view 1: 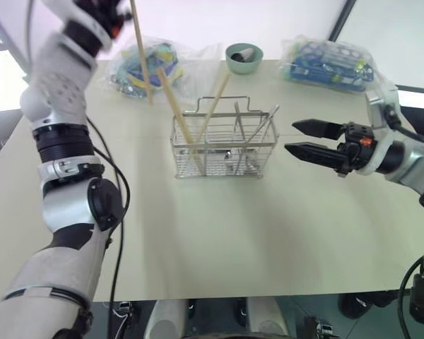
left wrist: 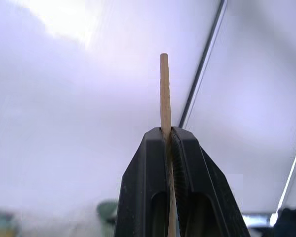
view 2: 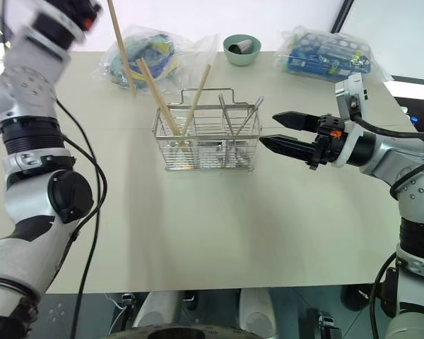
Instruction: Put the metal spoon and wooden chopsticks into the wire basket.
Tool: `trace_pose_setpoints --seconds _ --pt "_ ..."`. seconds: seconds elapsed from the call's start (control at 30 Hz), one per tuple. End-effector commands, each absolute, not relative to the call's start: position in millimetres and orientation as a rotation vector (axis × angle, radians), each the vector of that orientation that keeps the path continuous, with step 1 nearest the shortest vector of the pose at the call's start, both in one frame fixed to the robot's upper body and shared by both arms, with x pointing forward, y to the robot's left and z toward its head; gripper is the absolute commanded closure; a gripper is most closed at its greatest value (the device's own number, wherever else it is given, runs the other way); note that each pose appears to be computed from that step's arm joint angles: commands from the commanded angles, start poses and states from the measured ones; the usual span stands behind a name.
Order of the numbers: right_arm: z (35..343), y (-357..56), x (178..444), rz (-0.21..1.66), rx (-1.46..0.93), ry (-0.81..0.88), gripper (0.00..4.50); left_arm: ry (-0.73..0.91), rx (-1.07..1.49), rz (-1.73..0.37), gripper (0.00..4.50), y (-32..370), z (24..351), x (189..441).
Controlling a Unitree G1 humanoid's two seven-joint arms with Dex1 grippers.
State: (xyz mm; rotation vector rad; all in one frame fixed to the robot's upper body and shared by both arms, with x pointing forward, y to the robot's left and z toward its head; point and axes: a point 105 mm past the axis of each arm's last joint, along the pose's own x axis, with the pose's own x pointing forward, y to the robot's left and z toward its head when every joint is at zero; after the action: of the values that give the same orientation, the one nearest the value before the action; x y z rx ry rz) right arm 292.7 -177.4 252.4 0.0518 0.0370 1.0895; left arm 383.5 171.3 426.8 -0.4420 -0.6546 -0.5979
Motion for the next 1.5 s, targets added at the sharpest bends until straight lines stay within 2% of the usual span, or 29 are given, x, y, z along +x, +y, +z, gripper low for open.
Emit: trace_pose_setpoints --seconds 0.03,0.13,0.23,0.37,0.47,0.73,1.07,1.17,1.37,1.4,1.5 --pt "266 -178 287 1.096 0.027 -0.018 0.03 -0.756 -0.49 -0.6 4.46 166 454 354" --pt "267 -180 287 1.093 0.026 -0.02 0.03 -0.795 -0.534 -0.632 4.46 152 472 340" --pt "269 -180 287 1.092 0.029 -0.028 0.03 -0.794 -0.496 -0.665 4.46 132 473 335" --pt "269 -182 284 1.081 0.026 -0.03 0.03 -0.782 -0.164 -0.757 4.46 76 442 323" --pt "269 -184 282 1.07 0.026 -0.03 0.03 -0.732 -0.141 -0.795 4.46 56 417 324" --pt "269 -188 280 1.043 0.028 -0.031 0.03 -0.686 -0.08 -0.746 4.46 50 386 335" --pt "269 -188 280 1.033 0.036 -0.036 0.03 -0.649 -0.065 -0.638 4.46 60 345 361" --pt "271 -189 282 1.034 0.035 -0.036 0.03 -0.641 -0.087 -0.626 3.38 60 337 365" --pt "272 -190 284 1.036 0.025 -0.032 0.03 -0.644 -0.161 -0.591 0.26 72 348 366" --pt "272 -191 285 1.034 0.017 -0.029 0.03 -0.643 -0.176 -0.597 0.03 76 353 365" --pt "272 -193 287 1.029 -0.002 -0.023 0.03 -0.636 -0.145 -0.681 0.03 88 373 355"
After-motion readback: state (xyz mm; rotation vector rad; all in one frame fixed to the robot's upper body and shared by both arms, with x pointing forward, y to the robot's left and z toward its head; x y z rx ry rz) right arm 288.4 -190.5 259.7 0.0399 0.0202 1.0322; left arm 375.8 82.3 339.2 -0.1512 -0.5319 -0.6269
